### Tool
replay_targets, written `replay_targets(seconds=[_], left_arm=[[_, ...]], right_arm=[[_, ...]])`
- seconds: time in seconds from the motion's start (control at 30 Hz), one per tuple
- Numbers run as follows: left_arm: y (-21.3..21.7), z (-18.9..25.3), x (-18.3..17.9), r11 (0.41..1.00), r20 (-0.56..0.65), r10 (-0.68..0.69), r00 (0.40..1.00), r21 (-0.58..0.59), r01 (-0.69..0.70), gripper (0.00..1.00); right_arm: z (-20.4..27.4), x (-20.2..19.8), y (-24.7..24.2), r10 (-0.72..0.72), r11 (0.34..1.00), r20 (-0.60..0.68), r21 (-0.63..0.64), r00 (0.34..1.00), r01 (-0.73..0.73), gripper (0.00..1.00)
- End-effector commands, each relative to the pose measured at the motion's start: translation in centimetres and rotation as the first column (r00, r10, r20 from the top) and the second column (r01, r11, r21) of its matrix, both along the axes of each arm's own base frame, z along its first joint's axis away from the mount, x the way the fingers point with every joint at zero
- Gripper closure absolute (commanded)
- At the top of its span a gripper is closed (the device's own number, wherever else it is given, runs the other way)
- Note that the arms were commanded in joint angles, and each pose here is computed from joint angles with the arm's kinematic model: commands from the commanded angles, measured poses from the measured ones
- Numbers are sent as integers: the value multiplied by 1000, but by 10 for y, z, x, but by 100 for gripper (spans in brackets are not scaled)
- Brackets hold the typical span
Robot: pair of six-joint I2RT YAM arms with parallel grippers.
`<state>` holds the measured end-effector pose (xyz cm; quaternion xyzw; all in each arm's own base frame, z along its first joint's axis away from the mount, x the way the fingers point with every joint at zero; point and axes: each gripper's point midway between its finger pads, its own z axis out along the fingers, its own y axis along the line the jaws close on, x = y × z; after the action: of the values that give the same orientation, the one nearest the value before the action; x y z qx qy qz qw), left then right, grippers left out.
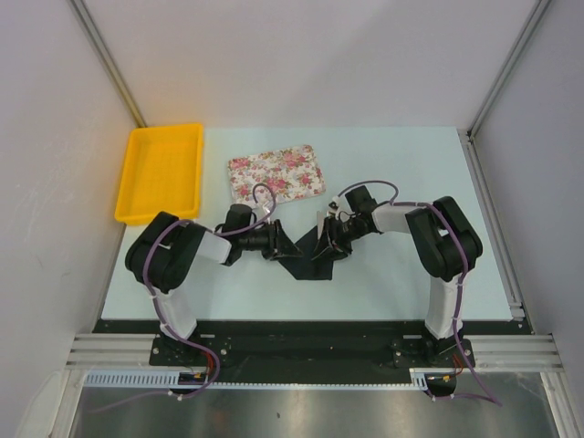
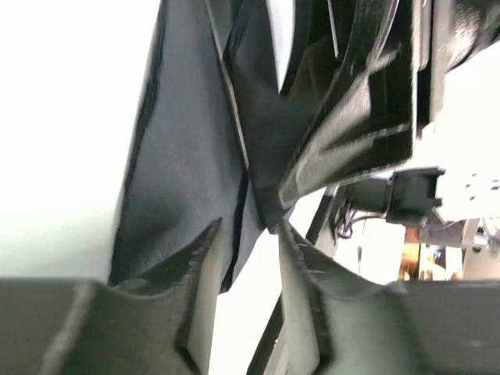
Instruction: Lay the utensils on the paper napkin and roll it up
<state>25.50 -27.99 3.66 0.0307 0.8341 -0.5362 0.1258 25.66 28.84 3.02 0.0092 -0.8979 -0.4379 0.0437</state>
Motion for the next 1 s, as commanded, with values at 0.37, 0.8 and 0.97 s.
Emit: replay_targets(seconds=[0.37,0.8,0.97], left_arm=[[4,24,30,996,49,64,997,-58,-61,40],[-5,5,17,999,35,-9,999,38,8,45],[-9,-2,18,996,29,-17,999,88,14,46]], right_arm=[[9,8,11,-8,999,27,53,1000,7,41],[6,9,10,-11,999,23,50,1000,9,46],[7,8,10,-6,999,25,51,1000,4,47]])
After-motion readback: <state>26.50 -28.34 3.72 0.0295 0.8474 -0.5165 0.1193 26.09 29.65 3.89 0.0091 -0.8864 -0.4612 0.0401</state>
